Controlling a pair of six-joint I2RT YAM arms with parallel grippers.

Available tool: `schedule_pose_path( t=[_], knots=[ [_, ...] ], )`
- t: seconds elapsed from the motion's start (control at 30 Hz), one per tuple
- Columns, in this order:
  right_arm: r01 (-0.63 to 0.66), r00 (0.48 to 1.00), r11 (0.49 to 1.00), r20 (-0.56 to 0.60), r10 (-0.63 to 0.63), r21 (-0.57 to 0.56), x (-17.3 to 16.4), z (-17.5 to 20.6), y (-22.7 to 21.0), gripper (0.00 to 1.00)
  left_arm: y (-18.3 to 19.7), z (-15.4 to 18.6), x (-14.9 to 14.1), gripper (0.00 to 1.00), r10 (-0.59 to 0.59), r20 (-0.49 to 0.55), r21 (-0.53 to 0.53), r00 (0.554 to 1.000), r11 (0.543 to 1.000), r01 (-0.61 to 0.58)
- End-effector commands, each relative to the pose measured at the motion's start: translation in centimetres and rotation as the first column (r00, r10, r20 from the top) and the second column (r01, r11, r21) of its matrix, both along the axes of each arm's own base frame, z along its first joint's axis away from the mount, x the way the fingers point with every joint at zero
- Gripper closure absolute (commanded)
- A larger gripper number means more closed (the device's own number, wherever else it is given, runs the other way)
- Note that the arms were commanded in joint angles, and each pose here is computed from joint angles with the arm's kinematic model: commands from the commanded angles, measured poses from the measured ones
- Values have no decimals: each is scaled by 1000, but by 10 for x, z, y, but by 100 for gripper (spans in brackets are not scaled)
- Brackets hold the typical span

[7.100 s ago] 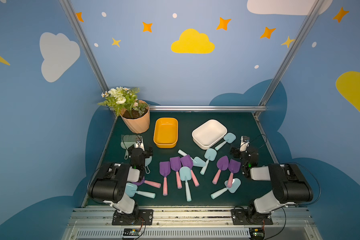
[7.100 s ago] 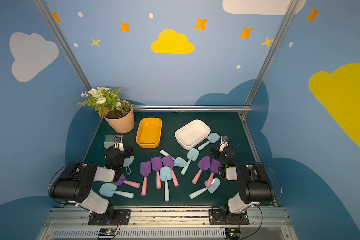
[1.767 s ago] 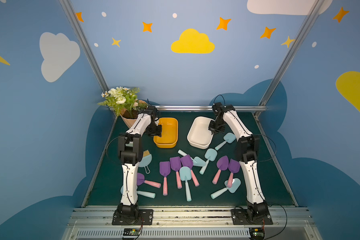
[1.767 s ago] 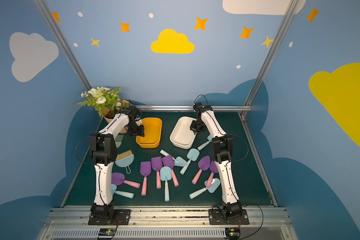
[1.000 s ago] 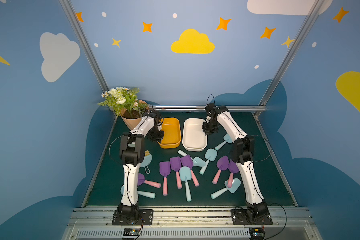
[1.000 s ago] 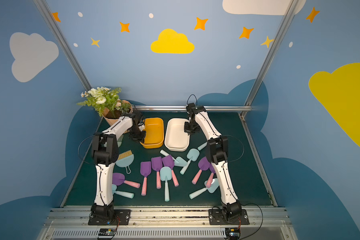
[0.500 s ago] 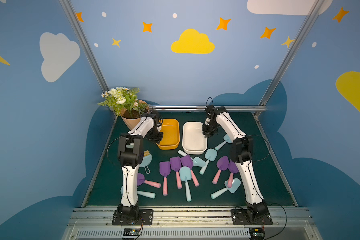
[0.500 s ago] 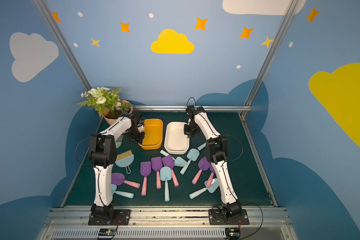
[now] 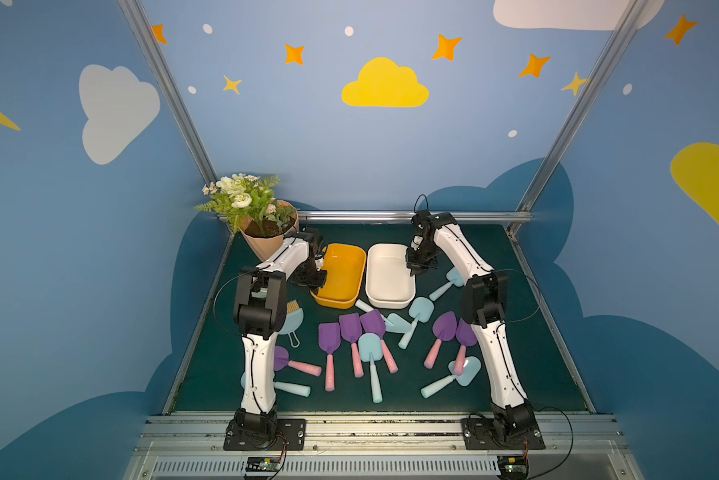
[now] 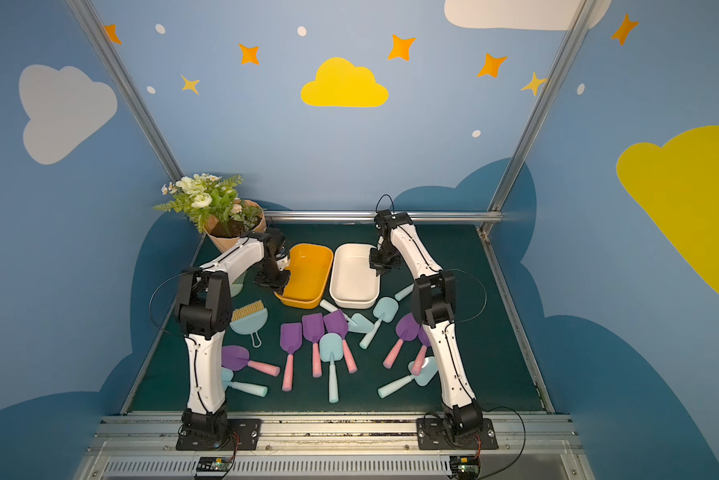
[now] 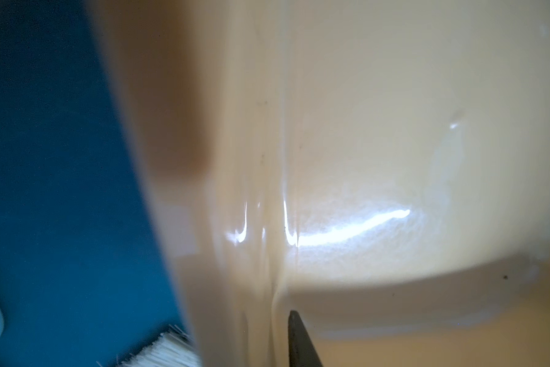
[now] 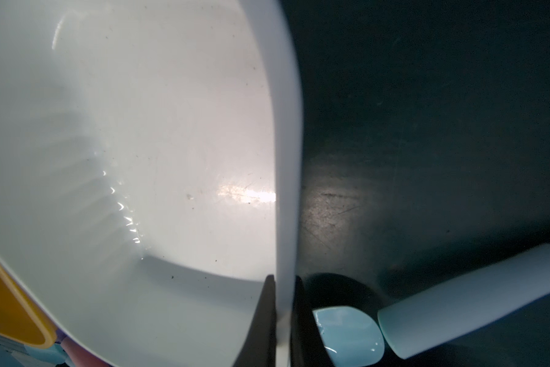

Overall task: Sort the small shovels by color and place them into the storage box
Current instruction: Adjust the storage box at the center of the board.

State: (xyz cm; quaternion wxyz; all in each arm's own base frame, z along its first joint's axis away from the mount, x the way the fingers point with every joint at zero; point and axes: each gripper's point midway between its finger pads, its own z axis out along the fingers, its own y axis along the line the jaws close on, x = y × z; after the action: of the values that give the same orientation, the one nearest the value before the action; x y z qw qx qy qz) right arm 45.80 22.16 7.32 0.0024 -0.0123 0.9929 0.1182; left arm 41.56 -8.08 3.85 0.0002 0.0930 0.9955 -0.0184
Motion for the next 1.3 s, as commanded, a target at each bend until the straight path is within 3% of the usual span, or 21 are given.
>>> schedule_pose_path(
  t=[0.0, 0.13, 0.23, 0.4, 0.57, 0.7, 0.9, 1.27],
  knots=[
    [6, 1000, 1000, -11, -6, 3, -1, 3, -2, 100, -3, 18, -6, 97, 4, 26, -1, 1000, 1000, -4],
    [10, 1000, 1000, -15, -10, 5, -1, 2, -2, 100, -2, 17, -8, 94, 20, 27, 7, 999, 1000, -20],
    [12, 1000, 1000, -18, -12, 8, -1, 2, -2, 100, 0, 21, -5, 71, 34, 49, 24, 998, 999, -35],
    [13, 1000, 1000, -16, -13, 8, -1, 3, -3, 96, 2, 38, 4, 65, 54, 109, 26, 993, 998, -57],
    [11, 1000, 1000, -12, -11, 8, -1, 5, -2, 91, 0, 55, 10, 68, 68, 155, 8, 986, 998, -70],
    [15, 1000, 1000, -2, -15, 9, 0, 8, -3, 78, -2, 52, 16, 76, 67, 152, 1, 986, 998, -68],
    [10, 1000, 1000, 16, -10, 5, 2, 14, -5, 55, 3, 54, 20, 97, 72, 164, 28, 984, 997, -77],
    [40, 997, 999, 59, -40, 8, 4, 34, -8, 46, 1, 100, 17, 97, 95, 263, -20, 960, 995, -93]
  ],
)
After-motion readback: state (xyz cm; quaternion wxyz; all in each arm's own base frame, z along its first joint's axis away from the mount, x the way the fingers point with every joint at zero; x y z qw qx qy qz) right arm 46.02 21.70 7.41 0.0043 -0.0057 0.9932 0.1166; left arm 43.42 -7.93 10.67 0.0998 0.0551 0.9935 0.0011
